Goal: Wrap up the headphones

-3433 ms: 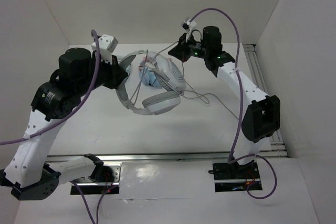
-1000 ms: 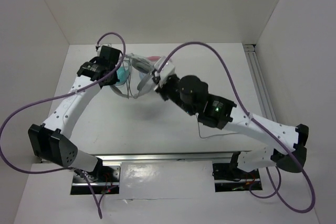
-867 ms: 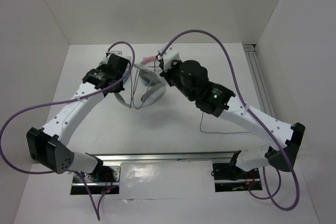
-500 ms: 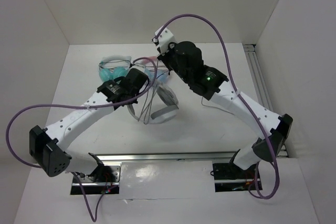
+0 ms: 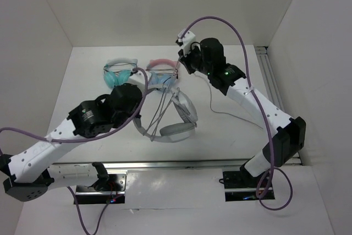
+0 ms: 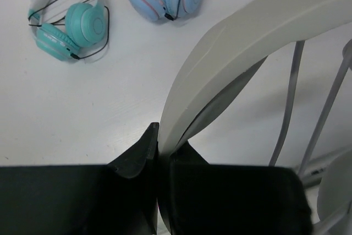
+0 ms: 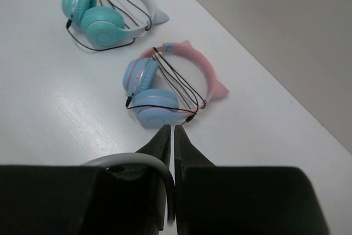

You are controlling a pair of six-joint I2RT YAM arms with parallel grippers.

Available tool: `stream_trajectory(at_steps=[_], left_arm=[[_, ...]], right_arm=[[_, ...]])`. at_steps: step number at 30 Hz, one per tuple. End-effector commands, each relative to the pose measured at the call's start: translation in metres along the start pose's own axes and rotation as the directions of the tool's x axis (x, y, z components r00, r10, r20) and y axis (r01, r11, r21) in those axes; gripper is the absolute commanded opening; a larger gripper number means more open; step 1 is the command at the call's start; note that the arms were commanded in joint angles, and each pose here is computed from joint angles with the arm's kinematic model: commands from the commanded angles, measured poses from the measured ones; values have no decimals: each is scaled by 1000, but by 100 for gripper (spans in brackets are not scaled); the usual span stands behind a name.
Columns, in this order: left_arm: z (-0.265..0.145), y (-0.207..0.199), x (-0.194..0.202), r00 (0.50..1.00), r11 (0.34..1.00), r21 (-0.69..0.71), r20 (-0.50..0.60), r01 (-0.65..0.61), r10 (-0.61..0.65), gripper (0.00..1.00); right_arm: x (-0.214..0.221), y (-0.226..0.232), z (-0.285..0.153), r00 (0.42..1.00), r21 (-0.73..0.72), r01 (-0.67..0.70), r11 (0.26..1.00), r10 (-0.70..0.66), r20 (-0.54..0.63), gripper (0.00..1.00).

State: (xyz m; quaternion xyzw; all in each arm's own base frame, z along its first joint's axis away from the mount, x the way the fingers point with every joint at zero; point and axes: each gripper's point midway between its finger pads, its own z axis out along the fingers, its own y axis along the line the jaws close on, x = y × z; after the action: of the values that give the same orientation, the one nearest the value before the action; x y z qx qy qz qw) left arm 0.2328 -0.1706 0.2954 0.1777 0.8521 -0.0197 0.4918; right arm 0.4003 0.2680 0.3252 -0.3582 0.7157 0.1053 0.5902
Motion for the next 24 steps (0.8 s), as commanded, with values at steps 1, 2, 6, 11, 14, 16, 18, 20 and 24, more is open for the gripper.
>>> stream_trajectory(at_steps=[1, 2, 6, 11, 14, 16, 18, 20, 24], left_arm=[[-67, -8, -43, 991, 971, 233, 113, 50, -78, 0], [-76, -9, -51, 987, 963, 264, 129, 56, -93, 0], [-104, -4, -82, 974, 949, 310, 192, 52, -116, 0], [-119, 2, -112, 953, 942, 318, 240, 105, -187, 0], [-120, 7, -128, 931, 937, 293, 252, 188, -266, 0], [-118, 19, -135, 908, 936, 230, 265, 266, -324, 0], [-117, 43, -149, 857, 913, 121, 316, 390, -408, 0], [-124, 70, -160, 792, 864, 28, 387, 503, -473, 0], [-120, 95, -183, 718, 797, -62, 480, 601, -505, 0]], right_arm=[[-9, -16, 5, 988, -120, -99, 988, 112, 111, 13], [-9, 0, 6, 984, -224, -105, 969, 133, 117, 15], [-1, 38, 19, 980, -391, -142, 909, 184, 72, 16], [-12, 104, 19, 947, -544, -159, 824, 284, 152, 16], [8, 133, 25, 921, -580, -216, 785, 362, 147, 20], [34, 151, 29, 915, -598, -257, 759, 390, 101, 20], [60, 167, 33, 912, -610, -290, 738, 406, 58, 20], [85, 185, 33, 909, -615, -329, 716, 418, 0, 18], [141, 207, 19, 899, -607, -379, 698, 434, -62, 14]])
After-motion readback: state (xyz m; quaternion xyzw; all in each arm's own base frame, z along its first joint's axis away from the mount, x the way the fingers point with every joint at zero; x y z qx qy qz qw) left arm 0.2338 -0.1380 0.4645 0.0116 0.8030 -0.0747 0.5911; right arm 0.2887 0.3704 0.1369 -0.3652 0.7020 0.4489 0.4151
